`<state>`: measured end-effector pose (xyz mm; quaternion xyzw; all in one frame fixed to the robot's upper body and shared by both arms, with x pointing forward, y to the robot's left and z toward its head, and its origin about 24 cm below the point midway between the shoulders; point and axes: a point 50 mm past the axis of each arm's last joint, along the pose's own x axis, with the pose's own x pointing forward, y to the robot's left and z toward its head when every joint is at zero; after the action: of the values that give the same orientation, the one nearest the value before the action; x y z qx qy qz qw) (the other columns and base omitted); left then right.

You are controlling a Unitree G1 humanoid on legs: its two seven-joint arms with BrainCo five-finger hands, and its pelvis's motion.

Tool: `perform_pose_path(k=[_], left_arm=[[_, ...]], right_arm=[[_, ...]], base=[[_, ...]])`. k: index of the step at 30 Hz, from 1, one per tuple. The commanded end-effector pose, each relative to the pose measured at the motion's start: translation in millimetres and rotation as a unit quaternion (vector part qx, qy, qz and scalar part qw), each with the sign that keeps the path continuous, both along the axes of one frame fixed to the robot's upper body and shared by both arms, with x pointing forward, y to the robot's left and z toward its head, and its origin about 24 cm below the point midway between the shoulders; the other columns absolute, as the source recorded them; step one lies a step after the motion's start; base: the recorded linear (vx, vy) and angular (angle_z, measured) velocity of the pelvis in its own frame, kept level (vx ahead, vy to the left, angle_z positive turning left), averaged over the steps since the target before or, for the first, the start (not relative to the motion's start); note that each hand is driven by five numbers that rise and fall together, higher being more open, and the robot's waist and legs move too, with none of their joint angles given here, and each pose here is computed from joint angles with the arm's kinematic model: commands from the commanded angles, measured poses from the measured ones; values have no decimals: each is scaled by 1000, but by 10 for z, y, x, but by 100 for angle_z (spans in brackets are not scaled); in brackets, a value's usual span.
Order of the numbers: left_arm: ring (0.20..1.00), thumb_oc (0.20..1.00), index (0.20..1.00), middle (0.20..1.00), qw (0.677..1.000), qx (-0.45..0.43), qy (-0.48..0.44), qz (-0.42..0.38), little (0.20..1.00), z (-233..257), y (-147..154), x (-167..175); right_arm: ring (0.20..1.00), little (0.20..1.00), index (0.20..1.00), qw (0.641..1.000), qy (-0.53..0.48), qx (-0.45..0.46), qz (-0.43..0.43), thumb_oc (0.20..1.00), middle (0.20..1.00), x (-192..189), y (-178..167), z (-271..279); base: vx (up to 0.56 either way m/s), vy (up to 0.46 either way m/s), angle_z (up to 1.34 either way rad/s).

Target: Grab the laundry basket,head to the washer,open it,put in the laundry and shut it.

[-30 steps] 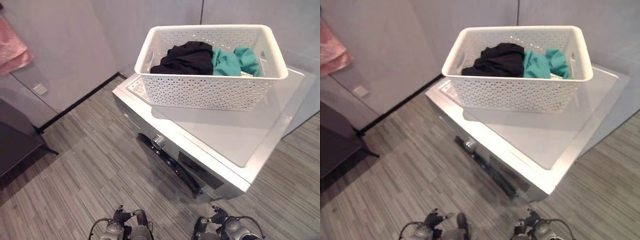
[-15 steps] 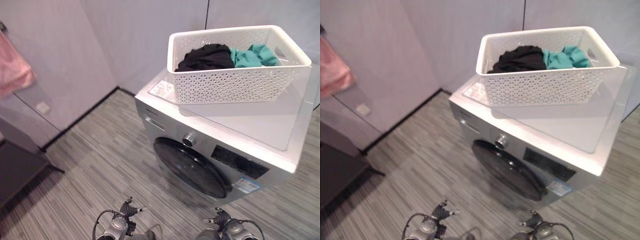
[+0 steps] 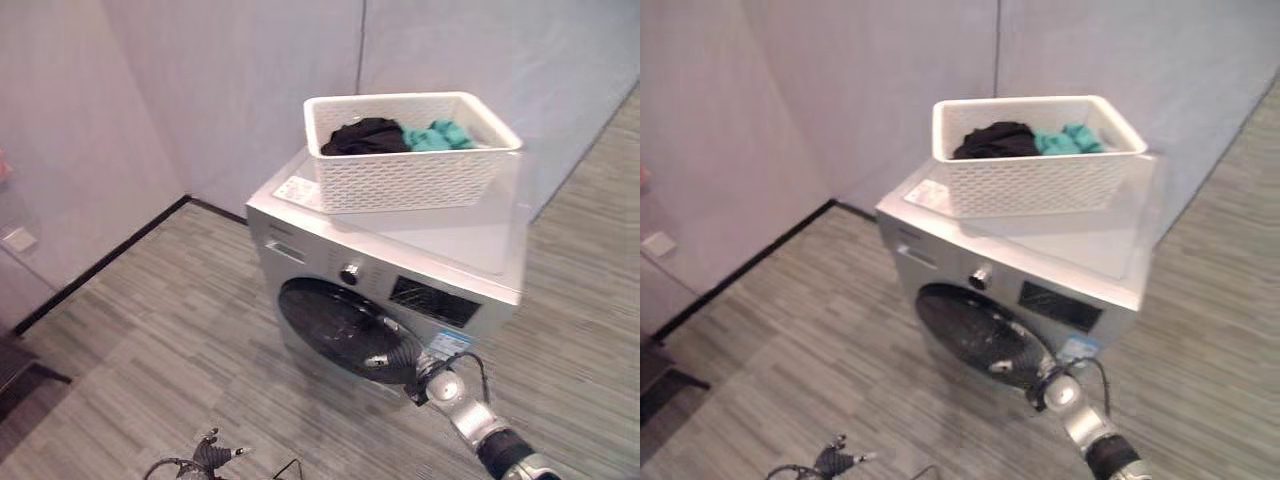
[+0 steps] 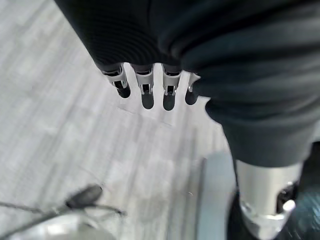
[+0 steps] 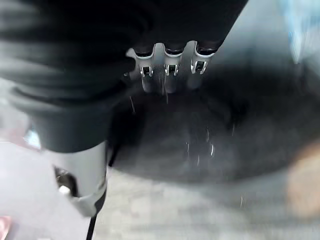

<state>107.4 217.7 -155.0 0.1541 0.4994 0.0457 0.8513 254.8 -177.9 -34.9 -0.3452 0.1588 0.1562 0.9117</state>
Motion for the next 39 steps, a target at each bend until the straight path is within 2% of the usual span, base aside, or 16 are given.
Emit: perform_pose_path(k=[1, 12, 14, 15, 18, 21, 26, 28, 29, 33, 38, 39], left_arm=[[1000, 1000, 1000, 1000, 1000, 15, -14, -19, 1000, 35, 19, 165], [1000, 1000, 1000, 1000, 999, 13, -3, -51, 1000, 3, -71, 112], [1000, 1000, 1000, 1000, 998, 2, -30, -49, 1000, 45, -104, 206], [1000, 1000, 1000, 1000, 996, -9, -72, -52, 1000, 131, -142, 382], [1000, 1000, 1000, 1000, 990, -28, -130, -54, 1000, 266, -195, 602], [1000, 1000, 1000, 1000, 986, -37, -158, -47, 1000, 340, -192, 691], [1000, 1000, 1000, 1000, 984, -35, -170, -34, 1000, 367, -214, 782], [1000, 1000, 1000, 1000, 984, -31, -171, -29, 1000, 373, -244, 839], [1000, 1000, 1000, 1000, 984, -31, -174, -34, 1000, 384, -293, 881], [1000, 1000, 1000, 1000, 980, -31, -183, -67, 1000, 409, -443, 945], [1000, 1000, 1000, 1000, 974, -27, -204, -95, 1000, 470, -548, 984], [1000, 1000, 1000, 1000, 974, -27, -204, -95, 1000, 470, -547, 984]], right_arm=[[1000, 1000, 1000, 999, -42, -10, 22, 1000, 1000, 162, 45, 155], [1000, 1000, 1000, 998, -42, -29, -35, 1000, 1000, 258, -87, 99], [1000, 1000, 1000, 997, -66, -36, -36, 1000, 1000, 375, -75, 183], [1000, 1000, 1000, 994, -96, -46, -35, 1000, 1000, 529, -60, 320], [1000, 1000, 1000, 986, -139, -87, -30, 1000, 1000, 757, -118, 565], [1000, 1000, 1000, 974, -179, -135, -25, 1000, 1000, 888, -227, 806], [1000, 1000, 1000, 975, -169, -134, -53, 1000, 1000, 987, -259, 832], [1000, 1000, 1000, 982, -154, -98, -44, 1000, 1000, 972, -67, 739], [1000, 1000, 1000, 989, -132, -67, -21, 1000, 1000, 906, 171, 599], [1000, 1000, 1000, 998, -67, 4, 14, 1000, 1000, 719, 677, 282], [1000, 1000, 1000, 987, 54, 152, 21, 1000, 1000, 357, 1410, -37], [1000, 1000, 1000, 987, 54, 152, 21, 1000, 1000, 357, 1410, -37]], base=[[12, -66, 7], [-16, -46, 34], [-185, 16, 8], [-226, 8, 16], [-213, 45, 8], [-76, 40, 14], [5, 12, -1], [-8, 5, -11], [0, -9, -9], [7, -5, -17], [14, 9, -7], [0, 0, 0]])
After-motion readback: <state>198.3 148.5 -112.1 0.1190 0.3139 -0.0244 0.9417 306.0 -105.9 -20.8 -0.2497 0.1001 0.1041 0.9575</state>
